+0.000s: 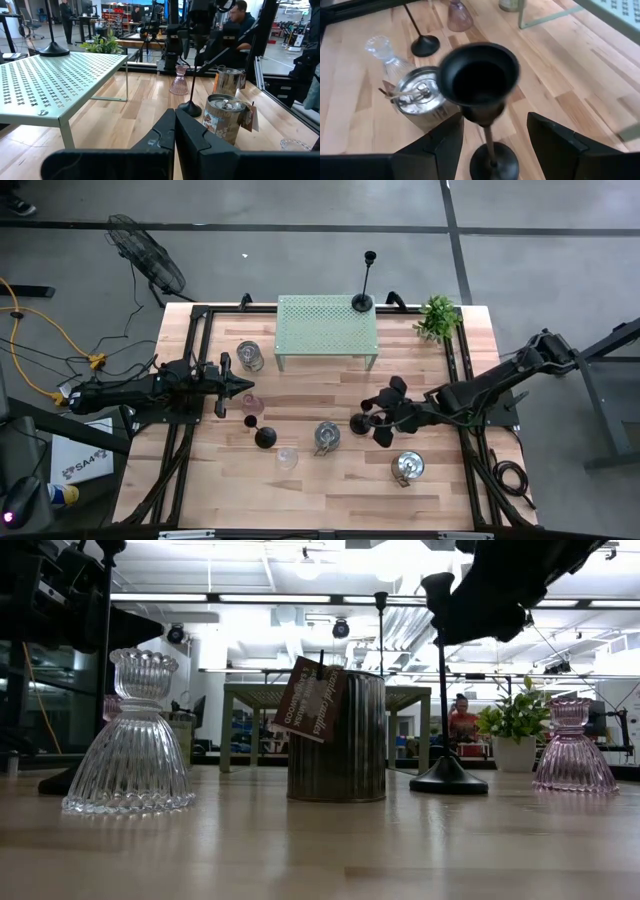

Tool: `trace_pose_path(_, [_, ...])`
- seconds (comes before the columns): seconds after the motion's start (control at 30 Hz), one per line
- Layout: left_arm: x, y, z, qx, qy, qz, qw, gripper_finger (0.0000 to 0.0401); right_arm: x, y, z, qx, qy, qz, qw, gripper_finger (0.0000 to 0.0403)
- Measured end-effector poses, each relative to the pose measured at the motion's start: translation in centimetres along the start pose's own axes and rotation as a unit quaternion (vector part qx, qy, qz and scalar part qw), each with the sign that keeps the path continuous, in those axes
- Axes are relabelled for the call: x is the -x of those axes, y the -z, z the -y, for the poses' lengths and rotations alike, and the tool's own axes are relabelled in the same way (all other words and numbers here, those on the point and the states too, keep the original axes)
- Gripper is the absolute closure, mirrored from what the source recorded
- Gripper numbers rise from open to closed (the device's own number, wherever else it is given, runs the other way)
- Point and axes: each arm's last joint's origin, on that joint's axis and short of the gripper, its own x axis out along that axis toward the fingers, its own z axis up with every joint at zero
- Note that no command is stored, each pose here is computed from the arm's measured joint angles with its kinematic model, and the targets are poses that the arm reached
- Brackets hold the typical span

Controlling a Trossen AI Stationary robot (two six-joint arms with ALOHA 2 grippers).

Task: Pick & Place candle stick holders
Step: Put the right black candle holder on the shelf aligned with the black candle holder

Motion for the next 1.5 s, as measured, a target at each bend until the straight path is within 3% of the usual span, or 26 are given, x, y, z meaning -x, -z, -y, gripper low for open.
trace_pose_path(0.23, [0.00, -0.01, 0.00, 0.000, 0.000, 0.000, 1.000, 0.0401, 0.00, -0.03, -0.02, 0.000, -0.001, 0.001, 1.000, 0.0204])
trace_pose_path(0.6, [0.00, 0.01, 0.00, 0.000, 0.000, 0.000, 1.000, 0.0401, 0.00, -0.02, -0.03, 0.001, -0.003, 0.000, 1.000, 0.0306])
trace_pose_path(1.03, [0.00, -0.01, 0.00, 0.000, 0.000, 0.000, 1.000, 0.0401, -0.01, -0.15, -0.12, -0.002, -0.008, 0.006, 1.000, 0.0393])
trace_pose_path(1.5, [0.00, -0.01, 0.00, 0.000, 0.000, 0.000, 1.000, 0.0401, 0.02, -0.63, -0.41, 0.004, -0.020, 0.029, 0.999, 0.0399])
